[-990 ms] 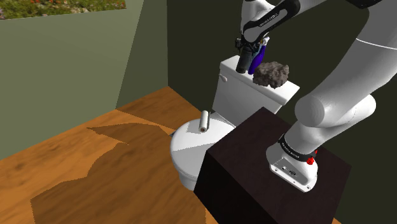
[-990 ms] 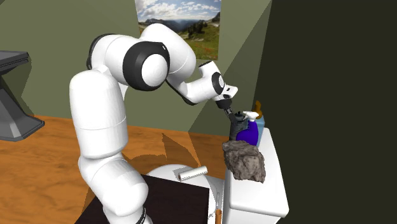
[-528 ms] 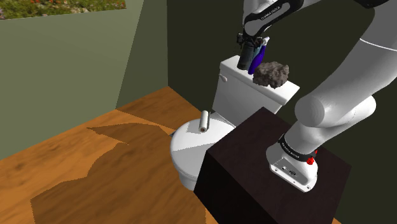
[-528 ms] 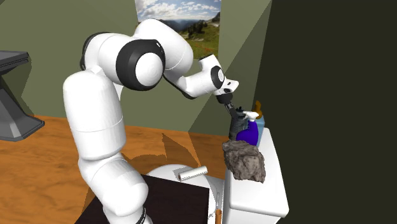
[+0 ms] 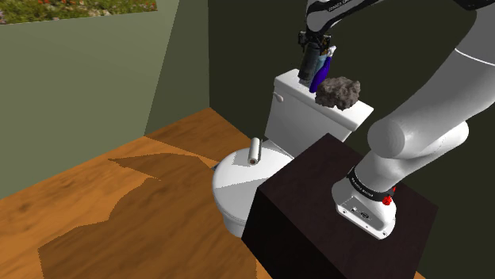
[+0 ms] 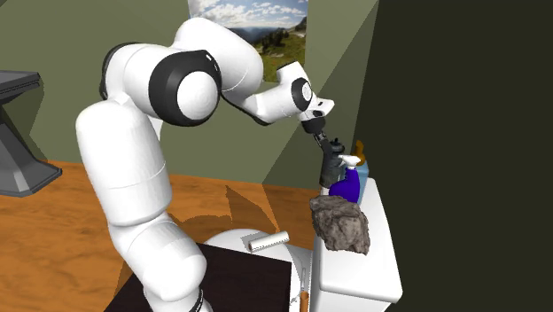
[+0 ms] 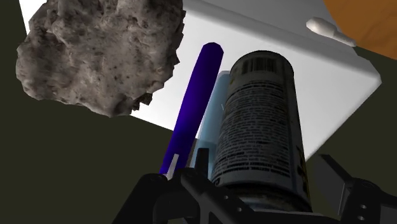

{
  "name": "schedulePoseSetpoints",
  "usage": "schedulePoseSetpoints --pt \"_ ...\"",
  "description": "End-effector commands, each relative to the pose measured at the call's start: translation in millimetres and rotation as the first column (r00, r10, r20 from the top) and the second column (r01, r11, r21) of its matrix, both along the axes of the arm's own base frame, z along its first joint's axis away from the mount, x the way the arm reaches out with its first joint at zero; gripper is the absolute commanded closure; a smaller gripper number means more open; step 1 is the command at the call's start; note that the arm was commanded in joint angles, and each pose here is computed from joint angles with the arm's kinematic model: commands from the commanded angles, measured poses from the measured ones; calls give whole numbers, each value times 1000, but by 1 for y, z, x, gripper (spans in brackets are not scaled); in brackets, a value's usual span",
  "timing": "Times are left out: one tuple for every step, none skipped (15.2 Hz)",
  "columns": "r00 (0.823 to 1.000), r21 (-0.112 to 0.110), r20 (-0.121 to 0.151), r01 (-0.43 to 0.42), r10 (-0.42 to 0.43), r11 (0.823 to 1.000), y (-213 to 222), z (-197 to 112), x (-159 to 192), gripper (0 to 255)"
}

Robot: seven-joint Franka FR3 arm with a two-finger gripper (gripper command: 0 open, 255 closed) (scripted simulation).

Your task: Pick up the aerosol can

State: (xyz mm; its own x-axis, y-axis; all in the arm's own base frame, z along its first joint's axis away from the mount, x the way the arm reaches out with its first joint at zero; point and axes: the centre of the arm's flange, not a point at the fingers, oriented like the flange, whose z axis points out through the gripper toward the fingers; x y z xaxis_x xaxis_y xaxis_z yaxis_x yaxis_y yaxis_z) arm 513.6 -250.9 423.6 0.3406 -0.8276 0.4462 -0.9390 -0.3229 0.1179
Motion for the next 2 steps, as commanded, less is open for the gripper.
schedulePoseSetpoints --pt "1000 0 1 0 0 1000 0 6 1 255" --pt "1000 0 1 0 0 1000 0 6 1 255"
